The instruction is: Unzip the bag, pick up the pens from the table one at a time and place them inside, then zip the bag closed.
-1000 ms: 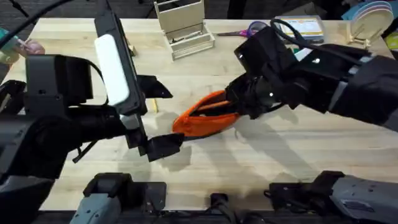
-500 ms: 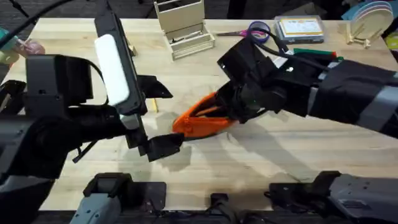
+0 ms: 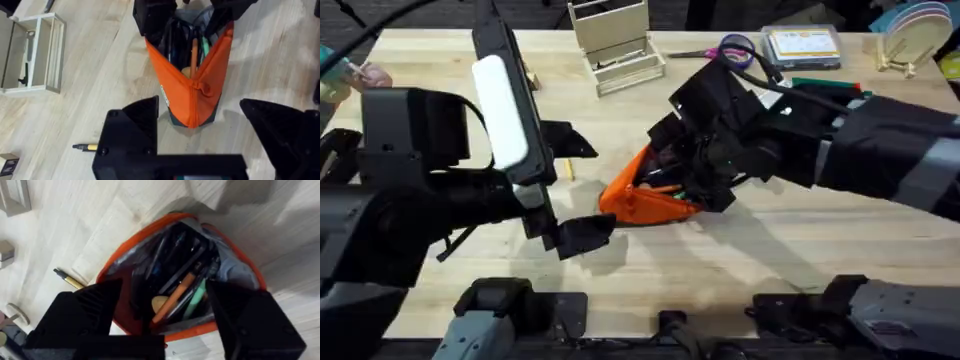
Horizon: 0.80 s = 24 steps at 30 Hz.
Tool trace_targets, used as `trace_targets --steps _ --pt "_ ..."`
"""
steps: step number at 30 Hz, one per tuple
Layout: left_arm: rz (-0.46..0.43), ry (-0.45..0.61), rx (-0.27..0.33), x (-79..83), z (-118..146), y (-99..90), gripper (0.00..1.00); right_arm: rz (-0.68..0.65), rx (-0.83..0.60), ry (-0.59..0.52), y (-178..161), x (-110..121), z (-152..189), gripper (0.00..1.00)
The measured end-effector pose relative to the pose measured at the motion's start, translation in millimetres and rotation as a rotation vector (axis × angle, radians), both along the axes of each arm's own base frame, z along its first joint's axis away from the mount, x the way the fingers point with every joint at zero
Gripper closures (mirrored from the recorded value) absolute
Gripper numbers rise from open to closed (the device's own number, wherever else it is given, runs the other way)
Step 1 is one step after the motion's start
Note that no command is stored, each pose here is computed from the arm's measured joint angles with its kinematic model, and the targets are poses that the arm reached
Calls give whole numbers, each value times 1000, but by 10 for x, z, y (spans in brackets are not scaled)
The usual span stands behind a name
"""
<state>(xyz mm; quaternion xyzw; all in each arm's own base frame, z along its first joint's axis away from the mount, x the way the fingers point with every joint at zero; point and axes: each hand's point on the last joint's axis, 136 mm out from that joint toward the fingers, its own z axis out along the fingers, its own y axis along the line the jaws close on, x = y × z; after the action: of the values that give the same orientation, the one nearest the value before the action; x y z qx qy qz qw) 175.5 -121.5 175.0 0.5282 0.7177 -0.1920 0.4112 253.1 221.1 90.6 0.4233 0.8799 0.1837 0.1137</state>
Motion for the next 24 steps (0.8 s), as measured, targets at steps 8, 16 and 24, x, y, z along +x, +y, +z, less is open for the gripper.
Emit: trace_targets --steps 8,16,24 --pt "0 0 0 0 0 0 7 48 -8 -38 0 22 101 5" --pt "0 0 0 0 0 0 7 223 -16 -208 53 120 585 5" --pt "0 0 0 0 0 0 7 554 -130 -430 -6 57 1023 4"
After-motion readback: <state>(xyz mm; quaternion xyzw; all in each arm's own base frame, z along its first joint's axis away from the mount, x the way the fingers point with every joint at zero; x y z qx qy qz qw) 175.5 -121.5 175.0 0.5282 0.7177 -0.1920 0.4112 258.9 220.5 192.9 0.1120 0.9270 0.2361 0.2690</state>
